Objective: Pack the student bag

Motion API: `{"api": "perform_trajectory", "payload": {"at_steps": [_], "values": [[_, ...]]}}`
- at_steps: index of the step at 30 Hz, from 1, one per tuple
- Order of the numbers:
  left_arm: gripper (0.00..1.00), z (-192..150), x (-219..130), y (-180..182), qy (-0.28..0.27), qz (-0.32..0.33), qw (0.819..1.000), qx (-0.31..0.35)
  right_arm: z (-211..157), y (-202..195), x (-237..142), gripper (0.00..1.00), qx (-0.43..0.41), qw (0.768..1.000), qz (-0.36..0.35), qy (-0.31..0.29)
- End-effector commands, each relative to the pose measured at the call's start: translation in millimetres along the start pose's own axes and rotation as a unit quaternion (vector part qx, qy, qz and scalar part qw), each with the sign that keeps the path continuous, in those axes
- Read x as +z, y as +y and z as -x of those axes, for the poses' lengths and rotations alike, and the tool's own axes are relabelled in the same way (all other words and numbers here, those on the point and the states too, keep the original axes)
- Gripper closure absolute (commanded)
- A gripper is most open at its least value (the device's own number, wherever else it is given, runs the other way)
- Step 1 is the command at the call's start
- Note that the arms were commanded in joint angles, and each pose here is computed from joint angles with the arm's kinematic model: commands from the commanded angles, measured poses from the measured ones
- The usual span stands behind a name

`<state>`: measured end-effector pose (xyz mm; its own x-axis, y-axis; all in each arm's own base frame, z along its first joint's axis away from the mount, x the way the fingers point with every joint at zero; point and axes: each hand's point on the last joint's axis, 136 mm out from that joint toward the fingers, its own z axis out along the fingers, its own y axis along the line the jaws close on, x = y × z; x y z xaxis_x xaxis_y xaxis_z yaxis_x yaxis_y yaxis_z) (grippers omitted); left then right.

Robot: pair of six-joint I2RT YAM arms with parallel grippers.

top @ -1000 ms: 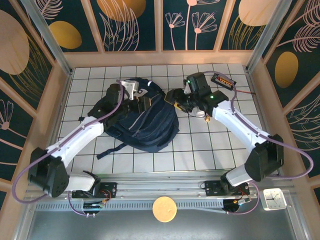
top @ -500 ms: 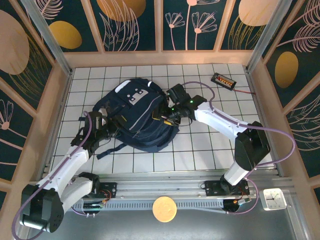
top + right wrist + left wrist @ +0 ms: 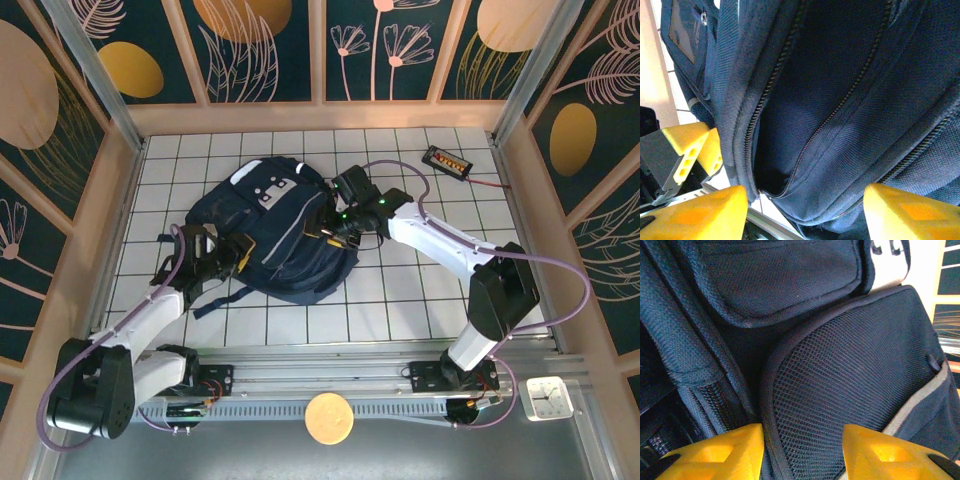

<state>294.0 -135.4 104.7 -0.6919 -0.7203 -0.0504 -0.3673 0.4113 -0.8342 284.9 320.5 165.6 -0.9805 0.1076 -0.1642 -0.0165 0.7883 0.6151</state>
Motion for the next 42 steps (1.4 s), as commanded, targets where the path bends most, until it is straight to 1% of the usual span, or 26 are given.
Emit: {"api": "perform_trajectory", "payload": {"at_steps": [1, 3, 6, 8, 9, 10, 13, 16, 19, 22, 25, 28, 33, 35, 39, 42], "values": [[0.54, 5.1, 3.3, -26.4, 0.011, -0.036, 0.999, 0.009, -0.2, 6.5, -14.7, 0.37, -0.001, 1.000, 0.003, -0.014], [0.56, 5.6, 6.3, -25.3, 0.014, -0.032, 0.999, 0.011, -1.6, 7.0, -15.1, 0.37, -0.003, 1.000, 0.001, -0.014], [0.67, 4.8, 13.0, -22.5, 0.022, -0.035, 0.999, 0.003, -7.8, 6.8, -12.7, 0.37, -0.012, 1.000, -0.007, -0.008], [0.82, 2.7, 17.9, -21.8, 0.032, -0.045, 0.998, -0.010, -15.4, 4.4, -10.8, 0.36, -0.020, 0.999, -0.024, -0.007], [0.93, 2.0, 19.4, -24.7, 0.036, -0.055, 0.998, -0.016, -20.5, 4.0, -10.2, 0.35, -0.025, 0.999, -0.034, -0.006], [1.00, 1.9, 19.7, -29.0, 0.038, -0.067, 0.997, -0.023, -26.4, 3.7, -9.0, 0.33, -0.030, 0.999, -0.044, -0.005], [1.00, 2.4, 14.3, -45.9, 0.038, -0.102, 0.993, -0.041, -42.1, 7.8, -7.6, 0.33, -0.038, 0.997, -0.065, -0.006], [1.00, 4.4, 1.7, -67.5, 0.026, -0.141, 0.988, -0.063, -49.4, 23.3, -9.7, 0.33, -0.044, 0.997, -0.060, -0.015], [1.00, 5.4, -10.5, -89.3, 0.015, -0.181, 0.979, -0.092, -44.8, 36.0, -13.5, 0.34, -0.047, 0.997, -0.062, -0.027], [1.00, 2.1, -14.5, -108.2, 0.015, -0.204, 0.974, -0.100, -35.0, 45.7, -18.1, 0.36, -0.043, 0.996, -0.064, -0.044], [1.00, -1.7, -15.2, -123.7, 0.017, -0.217, 0.970, -0.104, -27.8, 53.6, -21.2, 0.38, -0.040, 0.995, -0.066, -0.061], [1.00, -2.6, -15.2, -132.9, 0.016, -0.225, 0.968, -0.108, -29.3, 53.8, -18.3, 0.38, -0.048, 0.993, -0.087, -0.064], [1.00, -0.1, -19.2, -143.7, 0.009, -0.235, 0.965, -0.113, -34.6, 35.8, -13.7, 0.41, -0.081, 0.978, -0.169, -0.092], [1.00, -0.3, -19.1, -147.2, 0.011, -0.236, 0.965, -0.111, -40.4, 30.2, -11.5, 0.42, -0.092, 0.973, -0.188, -0.095], [1.00, -1.7, -17.8, -151.8, 0.013, -0.236, 0.966, -0.108, -41.8, 23.1, -7.9, 0.43, -0.097, 0.967, -0.209, -0.105], [1.00, -2.6, -16.1, -152.3, 0.013, -0.234, 0.966, -0.108, -36.1, 26.1, -6.7, 0.43, -0.097, 0.965, -0.213, -0.119]]}}
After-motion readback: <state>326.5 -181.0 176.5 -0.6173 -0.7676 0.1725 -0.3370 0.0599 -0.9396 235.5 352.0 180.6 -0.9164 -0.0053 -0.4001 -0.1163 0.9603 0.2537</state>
